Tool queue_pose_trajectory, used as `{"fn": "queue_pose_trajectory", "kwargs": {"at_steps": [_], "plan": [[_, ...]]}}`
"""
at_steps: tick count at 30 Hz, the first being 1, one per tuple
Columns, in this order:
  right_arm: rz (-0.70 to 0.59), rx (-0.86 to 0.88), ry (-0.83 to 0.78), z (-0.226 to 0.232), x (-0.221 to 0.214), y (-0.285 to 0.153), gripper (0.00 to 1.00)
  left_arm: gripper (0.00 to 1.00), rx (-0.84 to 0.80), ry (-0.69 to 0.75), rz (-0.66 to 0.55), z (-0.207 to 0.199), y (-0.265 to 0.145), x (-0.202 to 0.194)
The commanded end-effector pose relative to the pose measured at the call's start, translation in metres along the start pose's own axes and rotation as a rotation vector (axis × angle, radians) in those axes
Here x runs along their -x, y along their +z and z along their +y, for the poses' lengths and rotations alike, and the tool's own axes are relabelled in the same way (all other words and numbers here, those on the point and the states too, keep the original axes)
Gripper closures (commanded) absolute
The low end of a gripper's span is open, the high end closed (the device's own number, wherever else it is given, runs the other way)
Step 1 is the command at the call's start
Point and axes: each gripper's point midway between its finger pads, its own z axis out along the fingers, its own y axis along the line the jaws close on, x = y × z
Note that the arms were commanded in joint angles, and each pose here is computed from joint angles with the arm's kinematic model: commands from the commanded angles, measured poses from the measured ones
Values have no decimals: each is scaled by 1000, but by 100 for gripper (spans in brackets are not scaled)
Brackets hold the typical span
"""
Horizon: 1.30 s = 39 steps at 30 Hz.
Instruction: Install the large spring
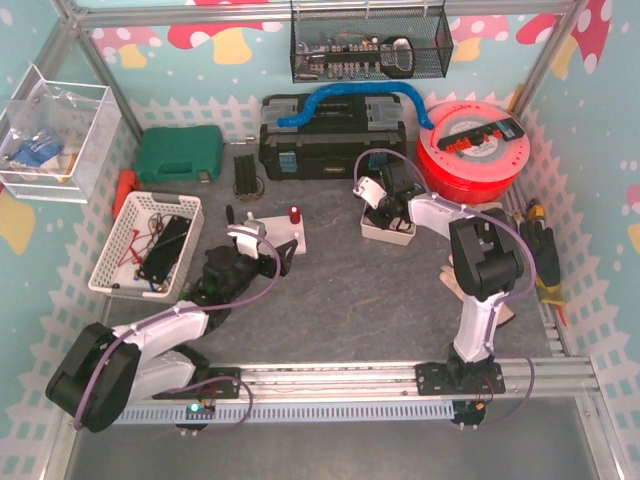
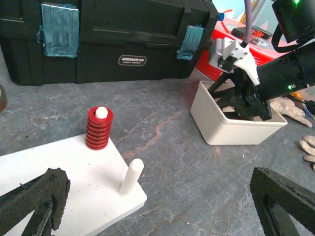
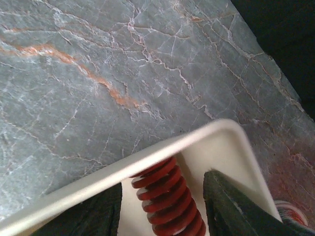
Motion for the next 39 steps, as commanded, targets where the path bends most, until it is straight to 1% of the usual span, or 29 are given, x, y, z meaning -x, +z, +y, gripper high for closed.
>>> {"fn": "queue_pose_trajectory", "kwargs": {"at_steps": [1,5,10,12,16,18,21,25,28,30,36,39], "plan": [[134,69,-5,20,-47,27,50,1,0,4,-16,-1,-3,1],[188,110,19,24,-61,31,51,1,6,4,-21,0,-4,3],[193,143,48,25,-66,38,54,1,6,6,-17,0,-2,2],[219,165,51,30,-72,42,54,1,9,7,-17,0,-3,2],[252,177,32,32,-80,45,61,1,15,7,-22,1,-4,3],[238,172,25,28,-73,39,64,1,15,7,-23,1,-3,3],[197,145,16,17,-54,27,66,1,19,9,-21,2,-3,3],[147,91,1,0,-33,14,74,1,21,14,-25,2,-3,4],[109,86,0,-4,-20,6,75,1,28,15,-30,3,-5,5],[108,76,4,-5,-20,0,75,1,29,16,-37,3,-6,7],[177,23,14,-5,-42,-11,76,1,28,12,-38,3,-6,6],[169,17,28,-5,-42,-13,77,1,18,10,-32,1,-5,5]]}}
